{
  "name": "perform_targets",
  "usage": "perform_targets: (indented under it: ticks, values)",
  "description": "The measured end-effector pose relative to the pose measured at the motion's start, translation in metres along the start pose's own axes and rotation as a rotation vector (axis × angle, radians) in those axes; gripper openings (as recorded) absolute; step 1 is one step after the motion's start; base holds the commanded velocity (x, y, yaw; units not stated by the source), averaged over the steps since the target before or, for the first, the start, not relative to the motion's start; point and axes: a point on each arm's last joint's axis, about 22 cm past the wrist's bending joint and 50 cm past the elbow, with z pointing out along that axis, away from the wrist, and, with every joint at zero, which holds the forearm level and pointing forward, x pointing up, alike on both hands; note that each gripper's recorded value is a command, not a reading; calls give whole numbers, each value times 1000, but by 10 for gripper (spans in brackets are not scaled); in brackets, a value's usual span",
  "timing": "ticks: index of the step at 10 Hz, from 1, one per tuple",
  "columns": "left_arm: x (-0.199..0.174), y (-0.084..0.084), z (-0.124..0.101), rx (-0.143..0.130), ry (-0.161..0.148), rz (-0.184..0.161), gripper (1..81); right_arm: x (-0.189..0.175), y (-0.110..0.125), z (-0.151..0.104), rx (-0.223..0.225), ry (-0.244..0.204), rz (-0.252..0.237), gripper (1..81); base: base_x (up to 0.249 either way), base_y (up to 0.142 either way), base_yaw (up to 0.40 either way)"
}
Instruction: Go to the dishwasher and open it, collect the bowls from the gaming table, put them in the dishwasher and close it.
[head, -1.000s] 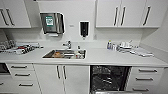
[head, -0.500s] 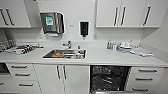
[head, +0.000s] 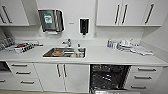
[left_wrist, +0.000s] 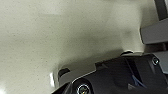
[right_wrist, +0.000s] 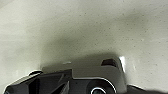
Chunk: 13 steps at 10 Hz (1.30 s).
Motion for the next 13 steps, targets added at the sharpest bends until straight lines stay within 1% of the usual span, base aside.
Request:
perform_targets:
  ticks: [1,3,4,5,7,8,9,10,11,13]
  values:
    - [-20,6,2,-2,-20,-18,811,-19,1,-3,-8,-19,-2,811,0,0,0]
    - [-62,13,9,10,-50,-57,811,-69,-1,-4,-26,-52,-7,811,0,0,0]
    - [-72,19,15,16,-53,-69,811,-96,-7,-2,-27,-69,-14,811,0,0,0]
    - [-77,25,19,20,-51,-77,811,-113,-13,-3,-29,-79,-19,811,0,0,0]
    - [-98,39,28,31,-69,-94,811,-139,-25,-8,-33,-88,-20,811,0,0,0]
    - [-112,52,30,26,-79,-99,811,-142,-29,-12,-33,-78,-21,811,0,0,0]
    - [-120,65,29,15,-76,-99,811,-140,-34,-18,-33,-59,-27,811,0,0,0]
    - [-122,76,24,8,-64,-93,811,-137,-40,-25,-29,-39,-35,811,0,0,0]
    - [-119,79,18,15,-45,-84,811,-137,-45,-32,-25,-23,-42,811,0,0,0]
    - [-110,77,9,50,-2,-65,811,-139,-57,-43,-20,6,-55,811,0,0,0]
